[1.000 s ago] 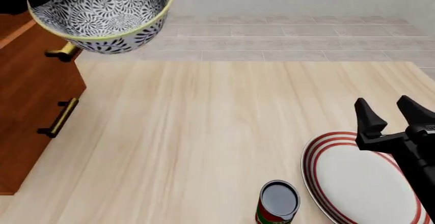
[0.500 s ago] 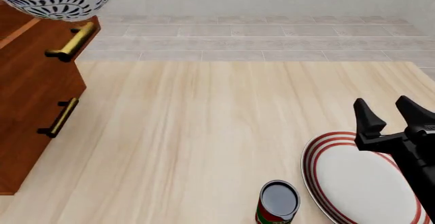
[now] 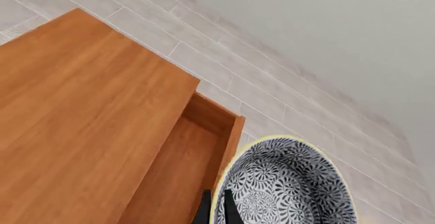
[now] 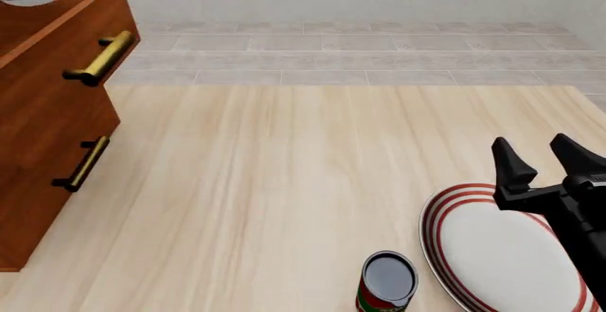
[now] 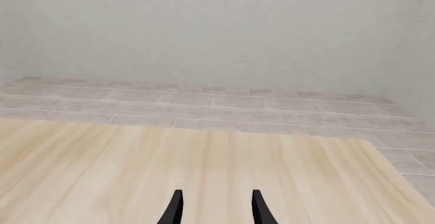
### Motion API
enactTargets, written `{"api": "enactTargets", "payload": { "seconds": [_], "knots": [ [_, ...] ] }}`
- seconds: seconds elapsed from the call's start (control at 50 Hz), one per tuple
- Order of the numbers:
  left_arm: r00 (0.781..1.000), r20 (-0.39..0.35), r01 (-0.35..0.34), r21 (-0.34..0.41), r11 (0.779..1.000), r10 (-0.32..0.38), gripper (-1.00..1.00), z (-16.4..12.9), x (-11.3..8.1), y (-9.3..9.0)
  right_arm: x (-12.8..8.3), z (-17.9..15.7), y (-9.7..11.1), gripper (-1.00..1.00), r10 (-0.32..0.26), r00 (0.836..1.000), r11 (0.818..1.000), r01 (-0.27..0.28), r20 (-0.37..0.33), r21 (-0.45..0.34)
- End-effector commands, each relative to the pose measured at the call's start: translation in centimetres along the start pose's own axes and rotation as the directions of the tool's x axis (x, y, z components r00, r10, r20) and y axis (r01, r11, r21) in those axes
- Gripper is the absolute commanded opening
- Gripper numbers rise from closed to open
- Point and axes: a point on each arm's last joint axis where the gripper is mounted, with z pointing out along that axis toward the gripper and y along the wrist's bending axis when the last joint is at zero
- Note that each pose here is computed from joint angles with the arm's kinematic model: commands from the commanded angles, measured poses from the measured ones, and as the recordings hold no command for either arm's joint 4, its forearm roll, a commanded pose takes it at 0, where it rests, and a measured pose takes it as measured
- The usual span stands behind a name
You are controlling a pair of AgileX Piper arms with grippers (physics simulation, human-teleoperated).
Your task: Put the bowl on top of the cabinet.
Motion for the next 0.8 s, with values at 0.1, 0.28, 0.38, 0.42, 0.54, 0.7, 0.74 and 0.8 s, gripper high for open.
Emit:
{"api": "enactTargets", "payload": {
  "seconds": [0.1,0.28,0.38,0.42,0.54,0.7,0.74,0.8],
  "knots": [
    [0.993,0.045,0.113,-0.107,0.988,-0.109,-1.0,-0.6,-1.5,1.9,0.0,0.0,0.0,1.0,-0.001,1.0,1.0,0.001,-0.002,0.0],
    [0.978,0.088,0.201,-0.176,0.964,-0.188,-1.0,-0.7,-2.0,3.5,0.0,0.0,0.0,1.0,0.0,1.0,1.0,0.0,-0.002,0.0],
    [0.973,0.103,0.221,-0.177,0.959,-0.206,-1.0,-1.2,-2.3,3.5,0.0,0.0,0.1,1.0,-0.004,1.0,1.0,0.004,0.001,-0.004],
    [0.969,0.109,0.24,-0.189,0.952,-0.223,-1.0,-1.1,-2.2,3.9,0.0,0.0,0.1,1.0,-0.004,1.0,1.0,0.004,0.001,-0.005],
    [0.956,0.131,0.285,-0.21,0.935,-0.262,-1.0,-1.0,-2.3,4.5,0.0,0.0,0.0,1.0,-0.003,1.0,1.0,0.003,0.002,-0.003],
    [0.951,0.15,0.298,-0.228,0.927,-0.269,-1.0,-1.0,-2.4,5.1,0.0,0.0,0.1,1.0,-0.002,1.0,1.0,0.002,0.001,-0.003],
    [0.95,0.15,0.304,-0.231,0.924,-0.275,-1.0,-0.9,-2.4,5.2,0.0,0.0,0.1,1.0,-0.002,1.0,1.0,0.002,0.001,-0.003],
    [0.947,0.159,0.311,-0.233,0.921,-0.279,-1.0,-1.1,-2.5,5.2,0.0,0.0,0.1,1.0,-0.003,1.0,1.0,0.003,0.001,-0.003]
  ]
}}
